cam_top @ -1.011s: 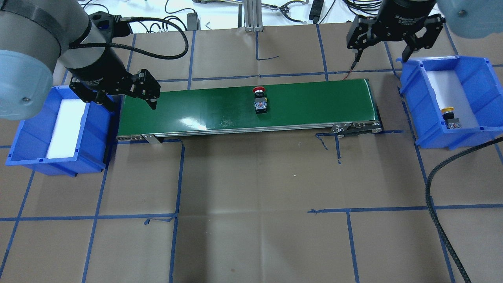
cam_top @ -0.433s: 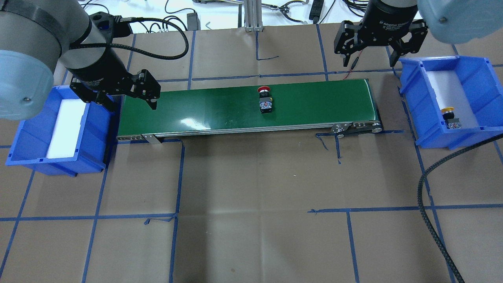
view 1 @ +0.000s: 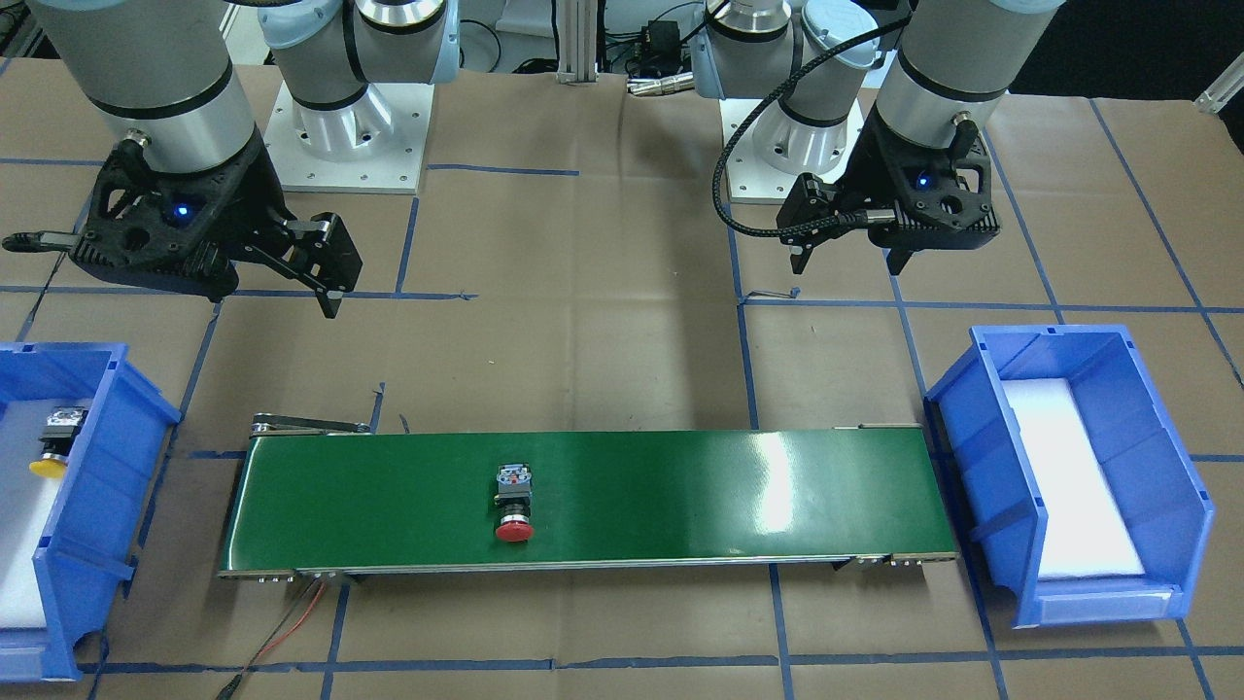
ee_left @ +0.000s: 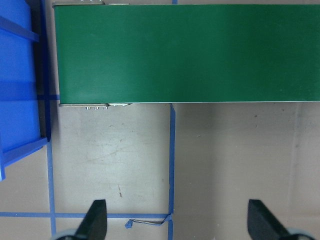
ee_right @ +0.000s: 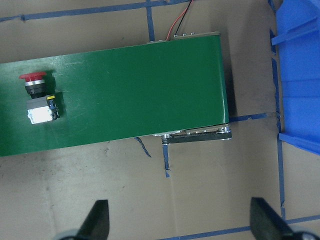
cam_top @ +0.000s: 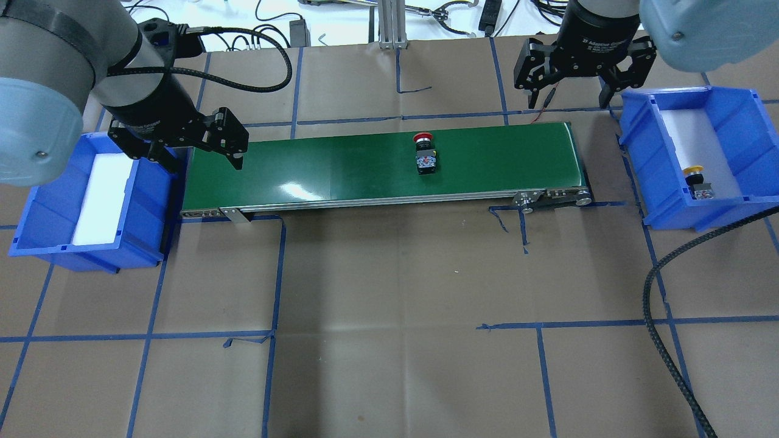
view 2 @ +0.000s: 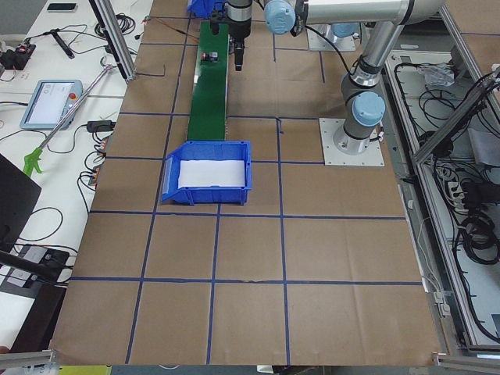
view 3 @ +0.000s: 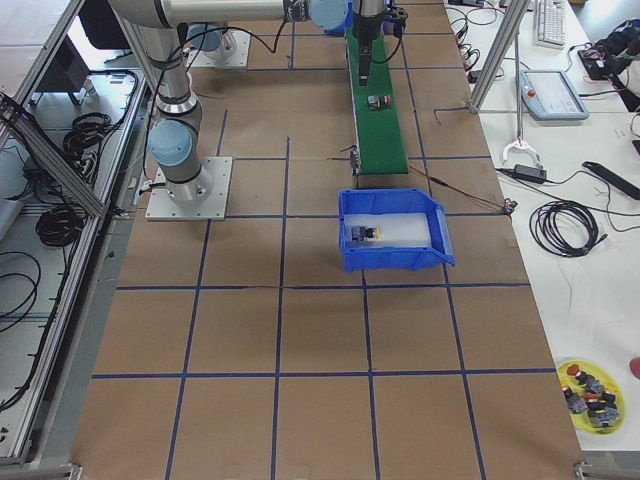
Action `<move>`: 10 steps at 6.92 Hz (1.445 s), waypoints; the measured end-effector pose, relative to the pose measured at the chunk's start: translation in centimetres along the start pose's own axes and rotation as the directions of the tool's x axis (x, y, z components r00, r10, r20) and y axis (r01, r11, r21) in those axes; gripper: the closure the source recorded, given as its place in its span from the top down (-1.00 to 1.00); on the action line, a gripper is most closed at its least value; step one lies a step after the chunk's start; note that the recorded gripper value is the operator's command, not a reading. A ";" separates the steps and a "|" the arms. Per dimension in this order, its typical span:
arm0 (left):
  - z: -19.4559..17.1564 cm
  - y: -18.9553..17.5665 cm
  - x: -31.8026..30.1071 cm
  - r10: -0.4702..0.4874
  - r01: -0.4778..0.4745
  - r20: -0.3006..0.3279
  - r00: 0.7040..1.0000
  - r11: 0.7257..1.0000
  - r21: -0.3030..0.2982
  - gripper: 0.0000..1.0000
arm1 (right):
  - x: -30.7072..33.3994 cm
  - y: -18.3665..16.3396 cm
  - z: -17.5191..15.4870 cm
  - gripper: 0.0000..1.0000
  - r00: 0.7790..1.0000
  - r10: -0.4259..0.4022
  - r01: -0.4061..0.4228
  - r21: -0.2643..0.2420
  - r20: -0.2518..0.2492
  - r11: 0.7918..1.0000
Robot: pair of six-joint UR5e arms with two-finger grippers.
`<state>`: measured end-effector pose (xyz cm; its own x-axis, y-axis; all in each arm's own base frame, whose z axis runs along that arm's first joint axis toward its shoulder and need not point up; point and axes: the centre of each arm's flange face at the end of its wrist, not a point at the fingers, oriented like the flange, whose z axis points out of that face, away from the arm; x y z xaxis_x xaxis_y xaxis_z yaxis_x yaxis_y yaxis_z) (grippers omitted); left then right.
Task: Transport two buttons from left to right
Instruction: 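Move the right gripper back over the conveyor toward the red button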
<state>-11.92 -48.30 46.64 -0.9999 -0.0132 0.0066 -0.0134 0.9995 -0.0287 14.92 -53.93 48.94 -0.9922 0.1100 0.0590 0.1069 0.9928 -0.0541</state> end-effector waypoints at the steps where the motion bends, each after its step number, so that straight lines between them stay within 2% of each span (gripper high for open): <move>1: 0.0 0.0 0.0 0.000 0.000 0.000 1.000 1.000 0.000 1.00 | 0.0 0.0 0.1 0.99 1.000 -0.001 0.001 -0.003 0.002 1.000; 4: 0.0 0.0 0.0 0.000 0.000 0.000 1.000 1.000 0.001 1.00 | -0.2 0.6 2.0 0.91 1.000 -0.003 0.004 -0.025 0.003 1.000; 6: -0.1 0.0 0.0 0.000 0.000 0.000 1.000 1.000 0.001 1.00 | -0.6 0.3 4.4 0.95 1.000 -0.003 0.002 0.020 0.015 1.000; 8: 0.0 0.0 0.0 0.000 0.000 0.000 1.000 1.000 0.001 1.00 | -1.4 -0.9 8.5 0.98 0.998 -0.004 -0.001 0.076 0.058 0.997; 10: 0.0 0.0 0.0 0.000 0.000 0.000 1.000 1.000 0.001 1.00 | -2.8 -2.9 12.3 0.99 0.991 -0.007 -0.003 0.072 0.133 0.997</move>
<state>-11.91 -48.31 46.67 -0.9999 -0.0132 0.0066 -0.0134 0.9995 -0.0293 16.57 -57.66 36.63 -0.9927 0.0961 -0.0733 0.1048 0.9864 -0.1262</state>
